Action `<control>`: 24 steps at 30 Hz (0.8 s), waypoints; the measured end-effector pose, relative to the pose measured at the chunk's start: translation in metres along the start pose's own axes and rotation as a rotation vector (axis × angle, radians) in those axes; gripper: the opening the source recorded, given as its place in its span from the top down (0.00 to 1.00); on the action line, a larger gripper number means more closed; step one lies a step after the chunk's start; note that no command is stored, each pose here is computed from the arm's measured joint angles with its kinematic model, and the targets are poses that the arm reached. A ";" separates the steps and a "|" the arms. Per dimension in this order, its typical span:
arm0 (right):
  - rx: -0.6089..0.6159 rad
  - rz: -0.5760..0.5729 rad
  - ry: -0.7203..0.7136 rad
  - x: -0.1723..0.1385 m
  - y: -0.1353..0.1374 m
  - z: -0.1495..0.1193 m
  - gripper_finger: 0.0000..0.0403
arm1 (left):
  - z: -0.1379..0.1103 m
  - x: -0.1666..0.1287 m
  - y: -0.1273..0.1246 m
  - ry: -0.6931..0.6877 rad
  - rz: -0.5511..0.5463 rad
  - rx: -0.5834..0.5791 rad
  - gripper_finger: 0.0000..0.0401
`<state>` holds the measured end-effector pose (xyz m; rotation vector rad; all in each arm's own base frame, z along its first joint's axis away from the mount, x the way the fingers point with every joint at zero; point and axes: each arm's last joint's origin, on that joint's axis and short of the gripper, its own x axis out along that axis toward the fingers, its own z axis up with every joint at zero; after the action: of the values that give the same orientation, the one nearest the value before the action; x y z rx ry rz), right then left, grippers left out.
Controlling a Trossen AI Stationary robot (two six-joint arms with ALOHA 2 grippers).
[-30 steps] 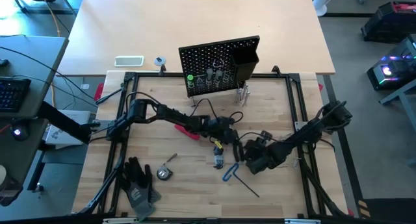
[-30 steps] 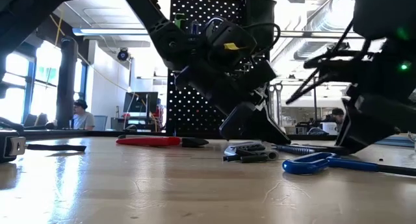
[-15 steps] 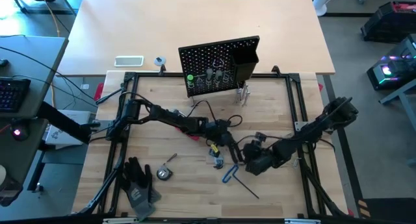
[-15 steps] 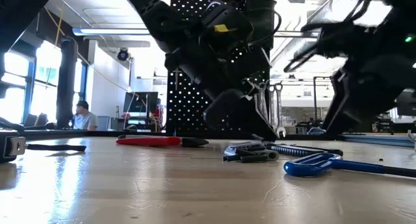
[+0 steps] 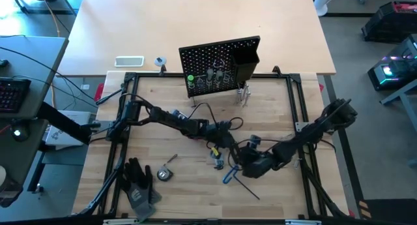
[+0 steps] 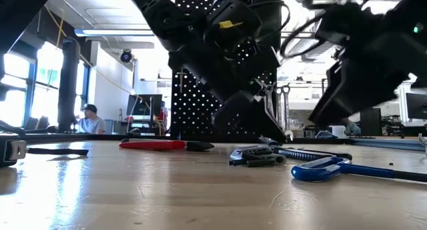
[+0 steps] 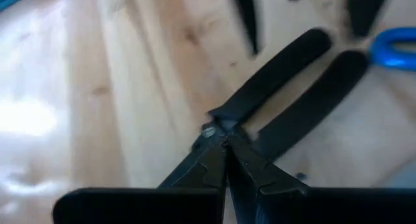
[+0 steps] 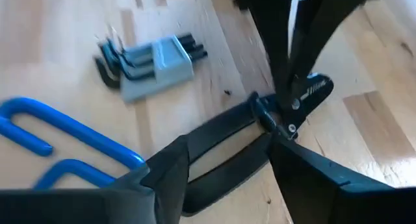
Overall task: Hang tools onto peg board
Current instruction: Hang the black wire stripper onto the pegboard
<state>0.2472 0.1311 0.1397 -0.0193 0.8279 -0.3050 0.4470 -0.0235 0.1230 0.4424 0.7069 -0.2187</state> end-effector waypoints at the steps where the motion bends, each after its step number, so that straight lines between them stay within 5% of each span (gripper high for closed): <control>1: -0.001 -0.008 0.009 0.004 0.000 -0.002 0.48 | 0.000 0.000 0.000 -0.015 -0.025 -0.007 0.99; 8: -0.014 -0.071 0.041 0.021 0.004 -0.014 0.47 | 0.005 0.000 -0.006 -0.010 0.002 0.021 0.99; 17: -0.058 -0.123 0.103 0.018 0.000 -0.023 0.47 | -0.018 -0.002 0.033 0.054 0.081 -0.070 0.99; 24: -0.073 -0.121 0.113 0.016 0.001 -0.024 0.47 | -0.028 -0.003 0.042 0.067 -0.009 -0.114 0.99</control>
<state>0.2404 0.1301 0.1113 -0.1215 0.9516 -0.3930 0.4423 0.0269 0.1194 0.3387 0.7827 -0.1713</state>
